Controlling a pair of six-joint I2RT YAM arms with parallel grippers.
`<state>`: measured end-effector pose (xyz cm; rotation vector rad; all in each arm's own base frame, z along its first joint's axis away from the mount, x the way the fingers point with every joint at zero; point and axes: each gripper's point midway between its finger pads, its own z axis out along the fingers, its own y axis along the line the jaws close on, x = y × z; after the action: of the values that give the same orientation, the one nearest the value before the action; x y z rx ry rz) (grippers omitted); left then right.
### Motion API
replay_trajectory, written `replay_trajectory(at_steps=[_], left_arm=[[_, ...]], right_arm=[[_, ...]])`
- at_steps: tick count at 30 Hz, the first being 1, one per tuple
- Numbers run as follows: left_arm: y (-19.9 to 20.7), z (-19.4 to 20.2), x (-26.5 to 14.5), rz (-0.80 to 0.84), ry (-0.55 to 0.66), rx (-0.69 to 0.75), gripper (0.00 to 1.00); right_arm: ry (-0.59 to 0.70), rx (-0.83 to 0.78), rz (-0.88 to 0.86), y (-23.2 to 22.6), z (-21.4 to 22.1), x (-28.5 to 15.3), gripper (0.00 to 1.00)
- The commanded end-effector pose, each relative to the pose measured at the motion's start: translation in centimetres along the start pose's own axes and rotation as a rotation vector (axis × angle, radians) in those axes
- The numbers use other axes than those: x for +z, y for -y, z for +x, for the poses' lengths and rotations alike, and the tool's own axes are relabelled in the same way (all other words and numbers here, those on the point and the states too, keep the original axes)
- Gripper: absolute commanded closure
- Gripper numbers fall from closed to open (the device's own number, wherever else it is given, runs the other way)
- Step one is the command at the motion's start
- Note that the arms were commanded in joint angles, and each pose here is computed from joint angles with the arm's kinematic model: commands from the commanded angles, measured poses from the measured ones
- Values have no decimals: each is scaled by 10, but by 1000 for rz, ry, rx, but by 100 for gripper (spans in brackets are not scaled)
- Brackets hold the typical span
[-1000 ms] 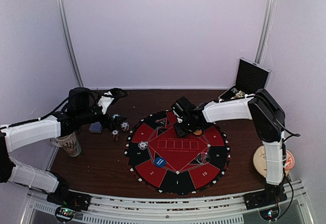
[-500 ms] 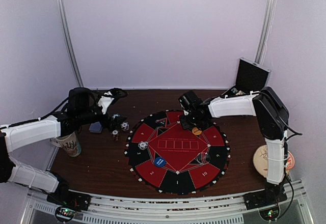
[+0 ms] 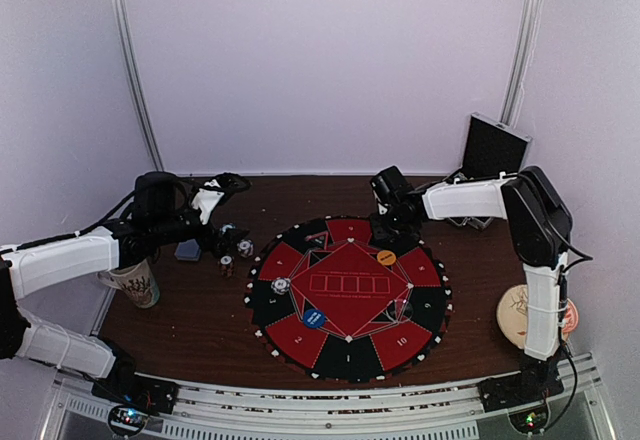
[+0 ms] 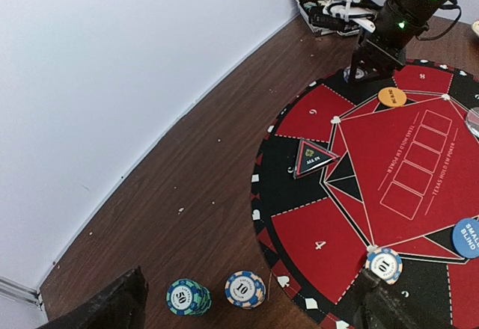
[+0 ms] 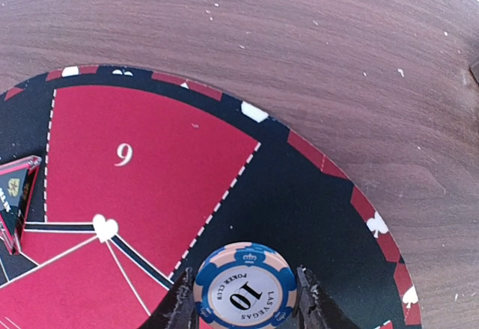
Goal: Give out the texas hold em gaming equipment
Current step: Place the poker chips pile in the big blind area.
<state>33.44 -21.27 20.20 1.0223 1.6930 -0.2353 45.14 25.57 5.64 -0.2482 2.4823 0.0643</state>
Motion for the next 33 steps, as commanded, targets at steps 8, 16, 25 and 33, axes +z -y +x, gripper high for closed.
replay_trajectory(at_steps=[8, 16, 25, 33], left_arm=[[-6, -6, 0, -27, 33, 13, 2], [-7, -6, 0, -28, 32, 14, 2], [-7, -7, -1, -31, 37, 15, 2], [-7, -7, -1, -30, 36, 15, 2]], right_arm=[[3, 4, -12, -6, -7, 19, 63], [-9, 6, 1, -4, -2, 21, 63], [-41, -1, -6, -5, 6, 26, 60], [-42, -4, 11, -2, 6, 26, 52]])
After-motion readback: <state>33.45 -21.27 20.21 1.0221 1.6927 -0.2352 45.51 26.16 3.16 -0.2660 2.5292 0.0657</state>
